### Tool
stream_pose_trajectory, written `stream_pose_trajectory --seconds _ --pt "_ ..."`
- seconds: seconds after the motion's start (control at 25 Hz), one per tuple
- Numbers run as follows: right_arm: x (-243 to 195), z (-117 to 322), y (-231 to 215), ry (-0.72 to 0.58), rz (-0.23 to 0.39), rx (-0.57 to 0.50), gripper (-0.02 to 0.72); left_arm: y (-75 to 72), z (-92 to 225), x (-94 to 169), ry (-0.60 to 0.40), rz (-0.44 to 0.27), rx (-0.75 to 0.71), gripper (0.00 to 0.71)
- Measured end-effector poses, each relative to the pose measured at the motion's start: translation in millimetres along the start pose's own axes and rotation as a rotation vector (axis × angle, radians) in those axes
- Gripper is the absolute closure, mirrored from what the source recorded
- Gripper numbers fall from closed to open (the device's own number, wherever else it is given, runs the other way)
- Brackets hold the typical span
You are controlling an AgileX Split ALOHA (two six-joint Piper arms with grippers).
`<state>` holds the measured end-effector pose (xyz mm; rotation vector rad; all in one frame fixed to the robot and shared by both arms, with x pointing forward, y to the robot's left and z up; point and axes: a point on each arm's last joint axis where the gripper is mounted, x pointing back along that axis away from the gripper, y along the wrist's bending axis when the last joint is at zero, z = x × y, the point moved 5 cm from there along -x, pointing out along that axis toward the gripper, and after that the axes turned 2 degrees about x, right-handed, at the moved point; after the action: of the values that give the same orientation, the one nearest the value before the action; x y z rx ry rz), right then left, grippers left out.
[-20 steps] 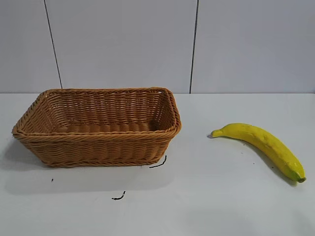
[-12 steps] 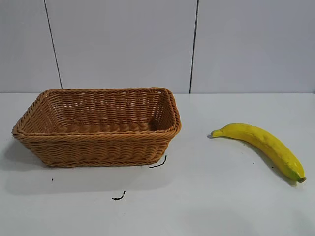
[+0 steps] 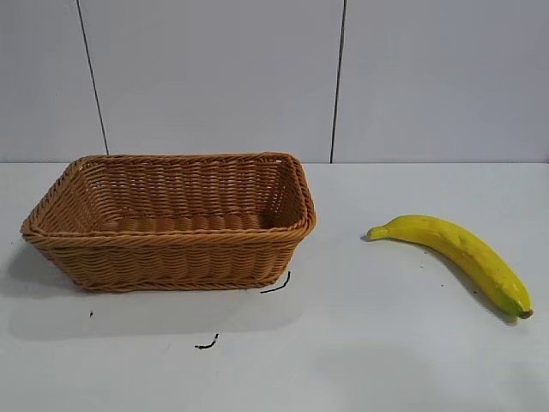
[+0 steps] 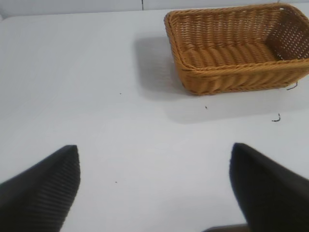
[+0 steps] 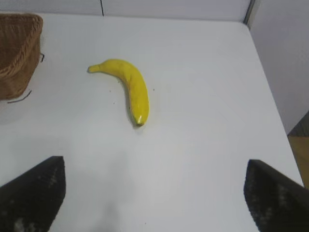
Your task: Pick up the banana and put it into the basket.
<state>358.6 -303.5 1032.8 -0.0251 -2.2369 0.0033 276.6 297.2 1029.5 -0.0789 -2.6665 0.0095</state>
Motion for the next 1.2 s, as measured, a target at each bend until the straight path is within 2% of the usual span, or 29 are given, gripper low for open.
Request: stream_pose_trajectory --seconds 0.28,0.44,0.52,0.68,0.8,0.96,1.2 --pt "-58 -66 -4 0.252 -0.014 0.013 0.014 0.0 0 0 0.0 0.0 0.0 0.075" --pt "-98 -99 -7 0.338 -0.032 0.088 0.014 0.0 0 0 0.0 0.0 0.0 0.075" --pt "-116 -118 -7 0.341 -0.049 0.142 0.014 0.0 0 0 0.0 0.0 0.0 0.075" --pt "-137 -145 -4 0.311 -0.082 0.18 0.014 0.0 0 0 0.0 0.0 0.0 0.075" --pt "-157 -166 8 0.28 -0.129 0.25 0.014 0.0 0 0 0.0 0.0 0.0 0.075" --pt "-183 -173 30 0.296 -0.166 0.34 0.014 0.0 0 0 0.0 0.0 0.0 0.075" --pt "-225 -165 34 0.345 -0.155 0.366 0.014 0.0 0 0 0.0 0.0 0.0 0.075"
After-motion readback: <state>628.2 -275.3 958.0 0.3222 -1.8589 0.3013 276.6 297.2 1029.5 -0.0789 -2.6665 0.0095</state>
